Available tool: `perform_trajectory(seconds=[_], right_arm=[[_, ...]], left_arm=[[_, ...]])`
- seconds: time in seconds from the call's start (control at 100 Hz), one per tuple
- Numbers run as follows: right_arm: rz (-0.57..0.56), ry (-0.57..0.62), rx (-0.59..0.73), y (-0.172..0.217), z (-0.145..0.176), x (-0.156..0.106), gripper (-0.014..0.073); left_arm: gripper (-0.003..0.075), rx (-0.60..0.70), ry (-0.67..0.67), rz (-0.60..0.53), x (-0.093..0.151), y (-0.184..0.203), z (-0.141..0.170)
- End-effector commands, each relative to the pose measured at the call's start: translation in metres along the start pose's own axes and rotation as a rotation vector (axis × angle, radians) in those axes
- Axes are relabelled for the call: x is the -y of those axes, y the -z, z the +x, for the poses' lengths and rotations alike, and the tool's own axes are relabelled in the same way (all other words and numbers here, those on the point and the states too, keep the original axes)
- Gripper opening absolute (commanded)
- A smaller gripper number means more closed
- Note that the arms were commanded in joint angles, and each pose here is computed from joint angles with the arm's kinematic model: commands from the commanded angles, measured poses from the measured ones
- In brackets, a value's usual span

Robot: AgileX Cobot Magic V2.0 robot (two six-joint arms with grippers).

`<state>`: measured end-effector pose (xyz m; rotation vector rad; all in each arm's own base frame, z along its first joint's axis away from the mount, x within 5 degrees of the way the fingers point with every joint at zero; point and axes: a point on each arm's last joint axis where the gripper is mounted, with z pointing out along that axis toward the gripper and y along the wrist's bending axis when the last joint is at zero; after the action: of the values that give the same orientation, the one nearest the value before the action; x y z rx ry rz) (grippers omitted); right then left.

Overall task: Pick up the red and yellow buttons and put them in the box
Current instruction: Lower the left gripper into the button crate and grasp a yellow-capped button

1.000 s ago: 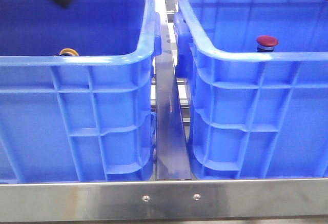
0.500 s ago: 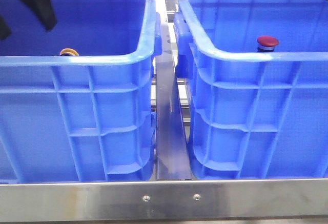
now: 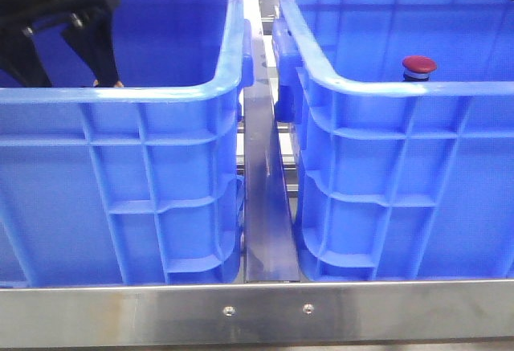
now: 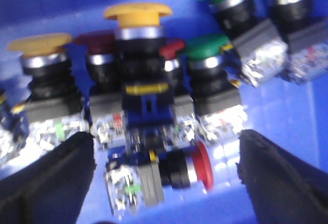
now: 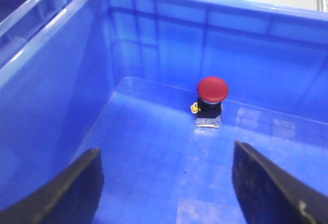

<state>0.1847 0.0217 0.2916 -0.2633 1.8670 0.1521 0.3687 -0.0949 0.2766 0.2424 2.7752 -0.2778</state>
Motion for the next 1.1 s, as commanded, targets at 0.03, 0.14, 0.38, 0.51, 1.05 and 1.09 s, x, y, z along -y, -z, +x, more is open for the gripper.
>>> perform_trajectory(seconds=[0.03,0.14,0.38,0.51,1.05,1.09], right_arm=[[0.001,-0.002,0.041,0.004,-0.01,0.0,0.0547],[0.001,-0.002,0.041,0.004,-0.01,0.0,0.0547],[0.001,-0.002,0.041,0.004,-0.01,0.0,0.0547],[0.001,-0.002,0.041,0.004,-0.01,0.0,0.0547],[0.001,-0.002,0.041,0.004,-0.01,0.0,0.0547],[0.001,-0.002,0.041,0.004,-0.01,0.0,0.0547]], left_arm=[[0.0539,0.088,0.007,0.016,0.004,0.017,-0.013],[0.0537,0.073,0.011,0.014,0.002,0.006,-0.015],[0.0494,0.079,0.01,0.013,0.002,0.002,-0.016],[0.0375,0.077,0.011,0.013,0.001,0.001,-0.016],[0.006,0.101,-0.021,0.013,0.003,0.01,-0.016],[0.006,0.113,-0.03,0.014,0.004,0.015,-0.016]])
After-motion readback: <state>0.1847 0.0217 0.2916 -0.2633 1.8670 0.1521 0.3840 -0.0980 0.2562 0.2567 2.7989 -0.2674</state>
